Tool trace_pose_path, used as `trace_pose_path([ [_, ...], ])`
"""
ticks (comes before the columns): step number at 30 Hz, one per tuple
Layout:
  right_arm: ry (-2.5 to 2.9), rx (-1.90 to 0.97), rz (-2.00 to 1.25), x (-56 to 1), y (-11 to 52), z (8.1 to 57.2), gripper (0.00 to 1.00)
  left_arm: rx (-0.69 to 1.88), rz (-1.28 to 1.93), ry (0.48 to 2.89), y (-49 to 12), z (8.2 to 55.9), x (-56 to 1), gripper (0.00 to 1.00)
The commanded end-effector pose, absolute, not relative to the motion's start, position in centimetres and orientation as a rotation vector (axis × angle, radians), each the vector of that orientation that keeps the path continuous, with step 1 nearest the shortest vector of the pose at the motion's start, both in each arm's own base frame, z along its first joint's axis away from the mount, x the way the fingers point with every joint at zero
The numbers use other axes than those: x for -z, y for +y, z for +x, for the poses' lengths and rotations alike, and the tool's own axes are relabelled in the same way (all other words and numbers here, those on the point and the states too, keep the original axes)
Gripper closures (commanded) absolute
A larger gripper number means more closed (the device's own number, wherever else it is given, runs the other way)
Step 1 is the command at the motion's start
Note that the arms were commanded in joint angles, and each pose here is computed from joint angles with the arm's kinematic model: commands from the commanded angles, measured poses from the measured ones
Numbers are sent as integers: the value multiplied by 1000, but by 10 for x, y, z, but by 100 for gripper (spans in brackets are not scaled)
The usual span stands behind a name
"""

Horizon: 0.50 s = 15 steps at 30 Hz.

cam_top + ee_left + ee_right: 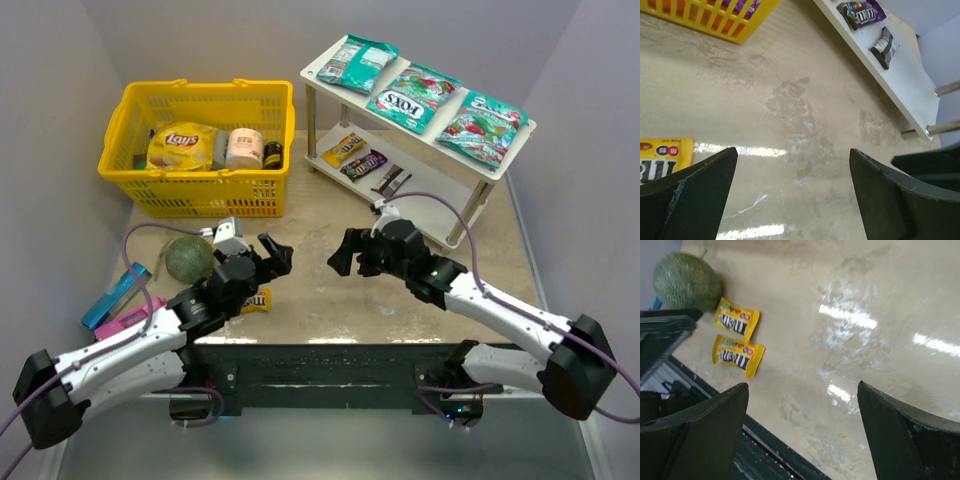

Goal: Place and organize the candy bags onto the shelf

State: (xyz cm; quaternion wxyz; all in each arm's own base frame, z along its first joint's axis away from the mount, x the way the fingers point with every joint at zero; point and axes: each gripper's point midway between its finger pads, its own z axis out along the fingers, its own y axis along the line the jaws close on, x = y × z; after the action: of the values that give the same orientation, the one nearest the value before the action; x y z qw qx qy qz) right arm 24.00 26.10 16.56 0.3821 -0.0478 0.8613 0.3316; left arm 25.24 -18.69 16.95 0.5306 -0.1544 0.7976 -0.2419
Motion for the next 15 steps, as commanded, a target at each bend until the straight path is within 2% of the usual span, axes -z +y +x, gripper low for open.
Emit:
trace_pose_path([
  [1,2128,-1075,-149,-178,328,232,9,513,-236,2015,-167,224,-148,2],
  [2,2189,-1062,-174,-154,342,228,9,520,-241,2003,-163,221,-154,2],
  [9,2316,-1136,-185,-106,413,194,13,482,-320,1961,-127,206,-178,2],
  [13,2370,-1143,-198,-88,442,191,29,482,-333,1917,-114,202,-193,2],
  [15,2384,-1141,-184,-84,453,192,33,484,-338,1912,-111,199,-196,2],
])
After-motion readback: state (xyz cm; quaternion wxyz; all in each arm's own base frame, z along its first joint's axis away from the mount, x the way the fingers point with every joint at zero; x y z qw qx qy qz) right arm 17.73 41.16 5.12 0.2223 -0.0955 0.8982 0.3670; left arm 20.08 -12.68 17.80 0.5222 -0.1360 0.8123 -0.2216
